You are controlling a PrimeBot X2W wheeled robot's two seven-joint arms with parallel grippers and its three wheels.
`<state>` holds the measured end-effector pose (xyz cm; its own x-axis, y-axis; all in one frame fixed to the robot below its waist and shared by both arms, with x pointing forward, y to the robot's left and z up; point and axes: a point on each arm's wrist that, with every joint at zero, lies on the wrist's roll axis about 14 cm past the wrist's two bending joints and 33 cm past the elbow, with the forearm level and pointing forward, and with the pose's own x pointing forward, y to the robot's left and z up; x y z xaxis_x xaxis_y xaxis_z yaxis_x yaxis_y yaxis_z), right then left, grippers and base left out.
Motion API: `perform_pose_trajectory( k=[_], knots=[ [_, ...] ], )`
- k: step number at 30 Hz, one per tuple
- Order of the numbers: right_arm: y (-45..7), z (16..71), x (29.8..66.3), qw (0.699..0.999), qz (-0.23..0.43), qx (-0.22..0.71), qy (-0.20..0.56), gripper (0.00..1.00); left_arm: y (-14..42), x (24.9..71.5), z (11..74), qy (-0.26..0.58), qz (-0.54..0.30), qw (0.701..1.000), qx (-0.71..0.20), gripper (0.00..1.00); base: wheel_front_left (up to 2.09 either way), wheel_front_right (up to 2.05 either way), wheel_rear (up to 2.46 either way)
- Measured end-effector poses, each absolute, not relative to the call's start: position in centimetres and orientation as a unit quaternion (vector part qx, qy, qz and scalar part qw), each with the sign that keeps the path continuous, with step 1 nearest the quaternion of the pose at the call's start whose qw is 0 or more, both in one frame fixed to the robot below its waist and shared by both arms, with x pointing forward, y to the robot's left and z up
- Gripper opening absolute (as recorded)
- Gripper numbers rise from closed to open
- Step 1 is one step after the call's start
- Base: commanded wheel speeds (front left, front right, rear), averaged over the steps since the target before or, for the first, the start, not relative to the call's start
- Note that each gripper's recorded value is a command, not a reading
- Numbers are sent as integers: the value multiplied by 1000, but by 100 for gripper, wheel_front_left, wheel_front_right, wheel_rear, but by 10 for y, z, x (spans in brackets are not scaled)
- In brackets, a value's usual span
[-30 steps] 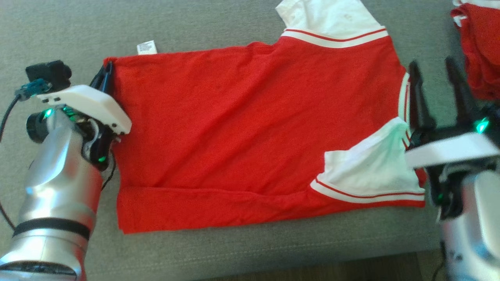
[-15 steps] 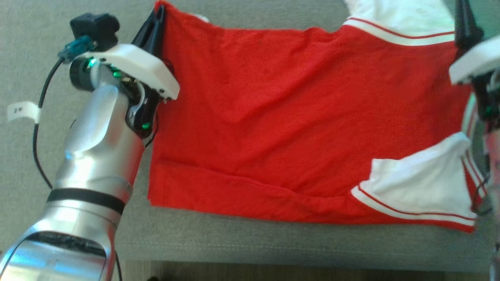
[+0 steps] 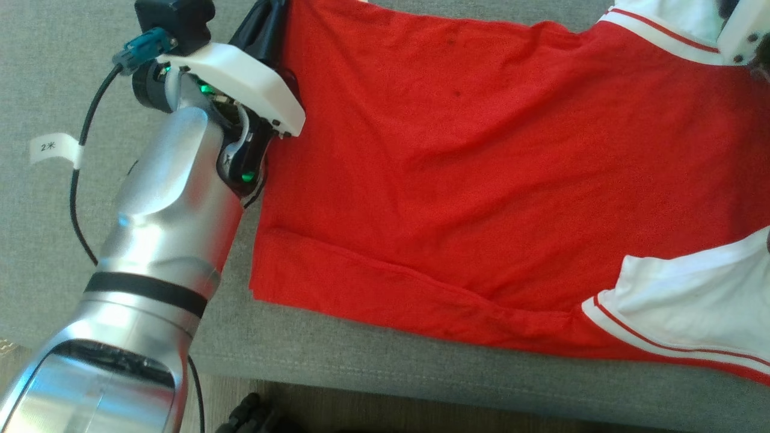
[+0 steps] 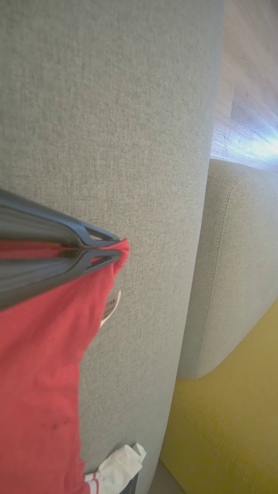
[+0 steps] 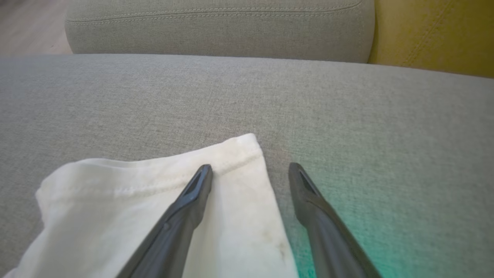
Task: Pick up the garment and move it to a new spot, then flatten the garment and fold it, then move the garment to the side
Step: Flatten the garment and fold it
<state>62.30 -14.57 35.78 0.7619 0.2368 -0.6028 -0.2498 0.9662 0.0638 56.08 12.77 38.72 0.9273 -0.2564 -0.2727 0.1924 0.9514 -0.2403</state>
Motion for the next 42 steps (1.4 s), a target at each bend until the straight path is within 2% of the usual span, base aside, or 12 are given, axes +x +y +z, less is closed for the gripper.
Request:
perform_pose_trajectory(
  k=[1,2,3,4,8,13,17,23,32,42],
  knots=[
    [-145,359,626,937,132,-13,322,100,128,561,388,149,-115,976,-105,0,0,0,0],
    [-146,360,626,936,132,-12,326,82,128,562,388,149,-115,976,-107,0,0,0,0],
    [-145,360,626,935,134,-12,328,45,128,562,388,148,-114,976,-111,0,0,0,0],
    [-144,360,626,935,136,-8,328,0,127,562,389,148,-113,976,-113,0,0,0,0],
    [-142,369,627,940,140,5,312,0,127,564,393,143,-113,976,-117,0,0,0,0],
    [-146,414,638,963,143,26,229,0,130,568,412,118,-114,979,-121,0,0,0,0],
    [-149,442,628,971,148,50,181,0,141,568,432,85,-98,983,-132,0,0,0,0],
    [-168,454,569,972,139,104,155,0,139,533,428,85,-92,980,-156,0,0,0,0],
    [-184,428,470,953,102,191,210,0,138,498,425,99,-75,971,-206,0,0,0,0],
    [-184,413,412,937,57,258,230,0,146,460,399,162,-49,966,-194,0,0,0,0]
  ],
)
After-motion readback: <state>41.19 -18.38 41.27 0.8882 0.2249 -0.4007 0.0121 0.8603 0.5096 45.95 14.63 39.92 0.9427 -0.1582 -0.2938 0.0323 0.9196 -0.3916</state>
